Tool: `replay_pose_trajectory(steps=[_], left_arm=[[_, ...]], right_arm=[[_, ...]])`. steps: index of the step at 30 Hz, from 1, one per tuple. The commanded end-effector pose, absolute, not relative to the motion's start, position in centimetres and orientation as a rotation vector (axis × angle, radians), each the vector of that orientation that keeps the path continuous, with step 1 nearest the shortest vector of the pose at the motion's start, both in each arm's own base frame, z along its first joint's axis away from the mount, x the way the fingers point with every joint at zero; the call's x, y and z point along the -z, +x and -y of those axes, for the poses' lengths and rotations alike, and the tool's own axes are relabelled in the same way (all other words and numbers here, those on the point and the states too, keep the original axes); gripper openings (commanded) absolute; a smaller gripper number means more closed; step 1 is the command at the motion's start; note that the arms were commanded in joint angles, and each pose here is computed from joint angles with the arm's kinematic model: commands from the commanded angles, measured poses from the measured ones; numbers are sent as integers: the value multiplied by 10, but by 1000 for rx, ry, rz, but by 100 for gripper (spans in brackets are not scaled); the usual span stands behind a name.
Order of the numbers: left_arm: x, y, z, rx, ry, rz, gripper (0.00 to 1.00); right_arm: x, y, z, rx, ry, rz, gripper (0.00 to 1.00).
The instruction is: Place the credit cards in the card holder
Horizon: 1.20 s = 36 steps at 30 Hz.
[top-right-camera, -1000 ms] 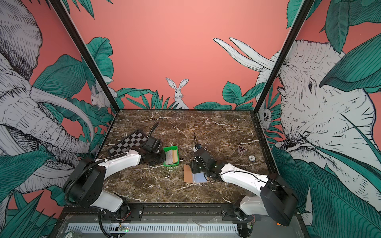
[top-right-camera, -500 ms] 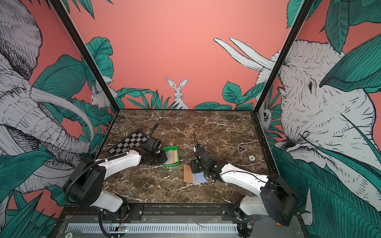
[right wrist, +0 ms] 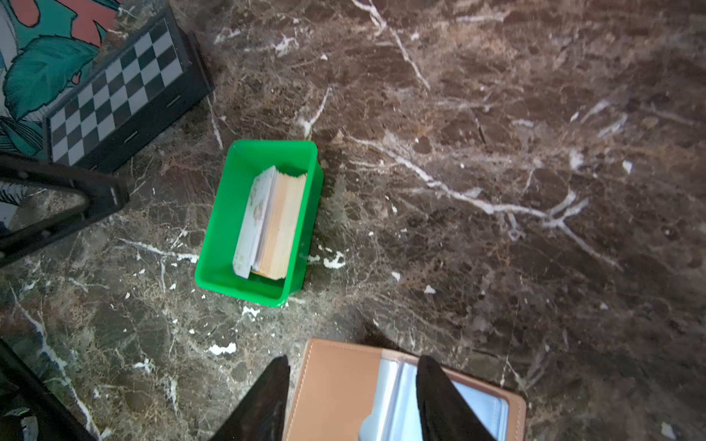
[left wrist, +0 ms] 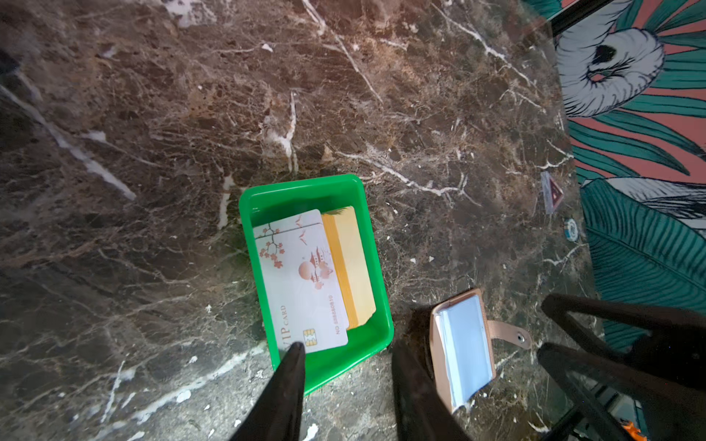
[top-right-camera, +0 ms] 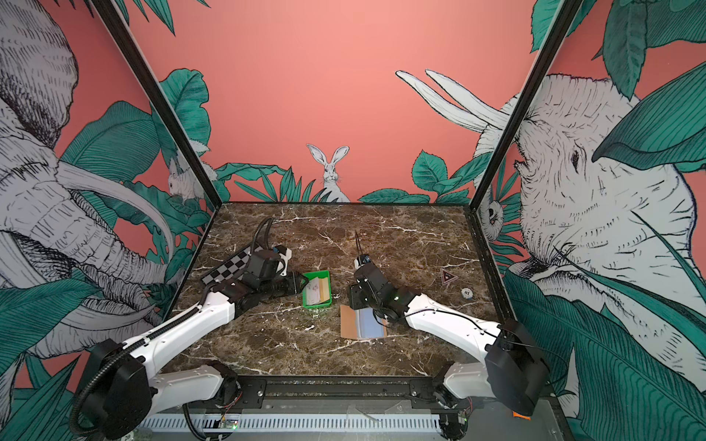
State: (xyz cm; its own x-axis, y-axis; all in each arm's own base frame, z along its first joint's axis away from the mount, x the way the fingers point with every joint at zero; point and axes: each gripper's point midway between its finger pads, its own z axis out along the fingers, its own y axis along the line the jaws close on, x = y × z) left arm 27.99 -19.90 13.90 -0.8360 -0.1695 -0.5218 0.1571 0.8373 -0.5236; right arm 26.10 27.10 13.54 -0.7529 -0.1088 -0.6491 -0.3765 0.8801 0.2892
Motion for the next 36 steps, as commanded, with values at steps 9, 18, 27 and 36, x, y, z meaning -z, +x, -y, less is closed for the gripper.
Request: replay_pose_trajectory(steps=[9,18,27,36], left_arm=[[-173,292,203,929,67,-2175,37],[-177,291,215,970,160,-2180,38],[-163,287,216,948,210,-2222,39],[-152,282,217,948,242,-2271,39]], right_arm=[[-143,298,-305,-573,-403,-2384,66],[-140,315,-316,-606,-423,-2382,78],[-119,319,-322,-604,-407,-2427,93],[-106,319,-322,-601,-371,-2455,94]])
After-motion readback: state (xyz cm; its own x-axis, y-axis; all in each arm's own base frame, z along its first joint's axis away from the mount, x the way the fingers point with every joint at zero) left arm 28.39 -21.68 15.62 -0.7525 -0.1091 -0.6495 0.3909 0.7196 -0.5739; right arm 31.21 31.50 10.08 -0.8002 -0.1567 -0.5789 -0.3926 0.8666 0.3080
